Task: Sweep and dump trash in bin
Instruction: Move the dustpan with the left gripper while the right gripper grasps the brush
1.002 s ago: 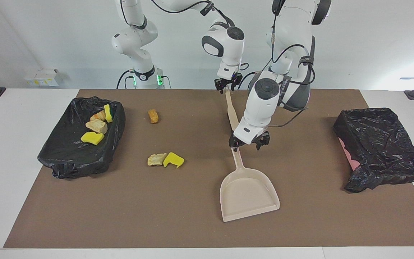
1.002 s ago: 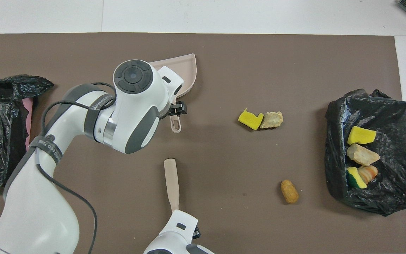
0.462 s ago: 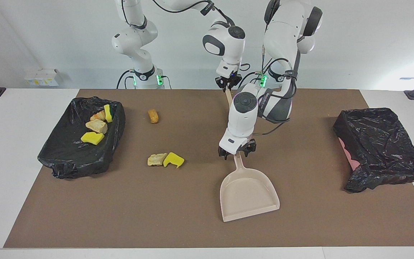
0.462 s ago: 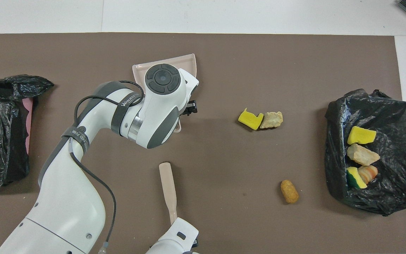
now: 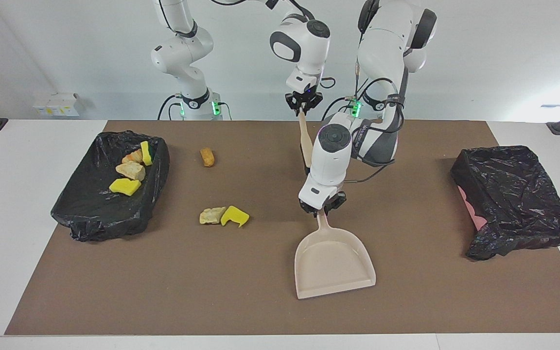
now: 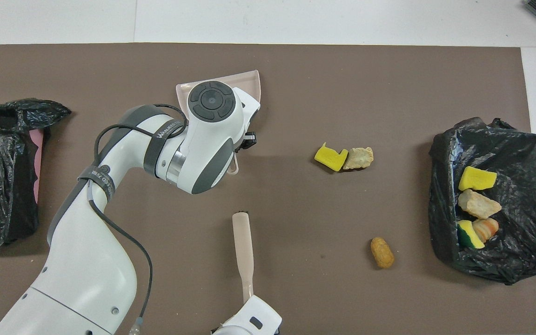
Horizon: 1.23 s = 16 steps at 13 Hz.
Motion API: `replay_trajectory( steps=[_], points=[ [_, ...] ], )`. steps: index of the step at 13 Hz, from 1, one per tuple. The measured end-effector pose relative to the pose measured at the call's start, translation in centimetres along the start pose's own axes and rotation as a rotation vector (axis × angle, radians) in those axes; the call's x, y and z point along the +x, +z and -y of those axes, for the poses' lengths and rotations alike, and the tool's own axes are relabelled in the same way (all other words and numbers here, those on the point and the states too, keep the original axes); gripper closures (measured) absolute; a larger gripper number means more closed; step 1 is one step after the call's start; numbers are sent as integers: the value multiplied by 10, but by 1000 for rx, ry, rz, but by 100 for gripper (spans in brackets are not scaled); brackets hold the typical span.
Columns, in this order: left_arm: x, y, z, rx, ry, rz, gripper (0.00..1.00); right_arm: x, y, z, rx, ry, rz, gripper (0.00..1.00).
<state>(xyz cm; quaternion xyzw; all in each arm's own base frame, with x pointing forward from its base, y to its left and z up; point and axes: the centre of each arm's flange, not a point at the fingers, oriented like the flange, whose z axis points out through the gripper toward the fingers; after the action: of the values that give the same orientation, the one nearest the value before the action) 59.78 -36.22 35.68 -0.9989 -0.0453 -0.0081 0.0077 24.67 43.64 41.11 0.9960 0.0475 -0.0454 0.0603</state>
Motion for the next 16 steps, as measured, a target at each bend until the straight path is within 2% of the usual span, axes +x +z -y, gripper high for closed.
replay_trajectory(
  steps=[2,5,10,13,16],
  points=[
    [11,-1,15,-1,-5,-1,69,-9,-19,-28,-73,47,34,73],
    [32,-10,48,3,-18,6,69,-11,-24,-71,-183,241,89,73],
    [50,-63,113,3,53,43,69,-25,31,-138,-306,465,116,73],
    [66,-70,171,-41,79,99,69,-31,54,-176,-339,534,137,73],
    [76,-68,204,-55,247,115,69,-26,68,-199,-336,580,154,73]
  ],
)
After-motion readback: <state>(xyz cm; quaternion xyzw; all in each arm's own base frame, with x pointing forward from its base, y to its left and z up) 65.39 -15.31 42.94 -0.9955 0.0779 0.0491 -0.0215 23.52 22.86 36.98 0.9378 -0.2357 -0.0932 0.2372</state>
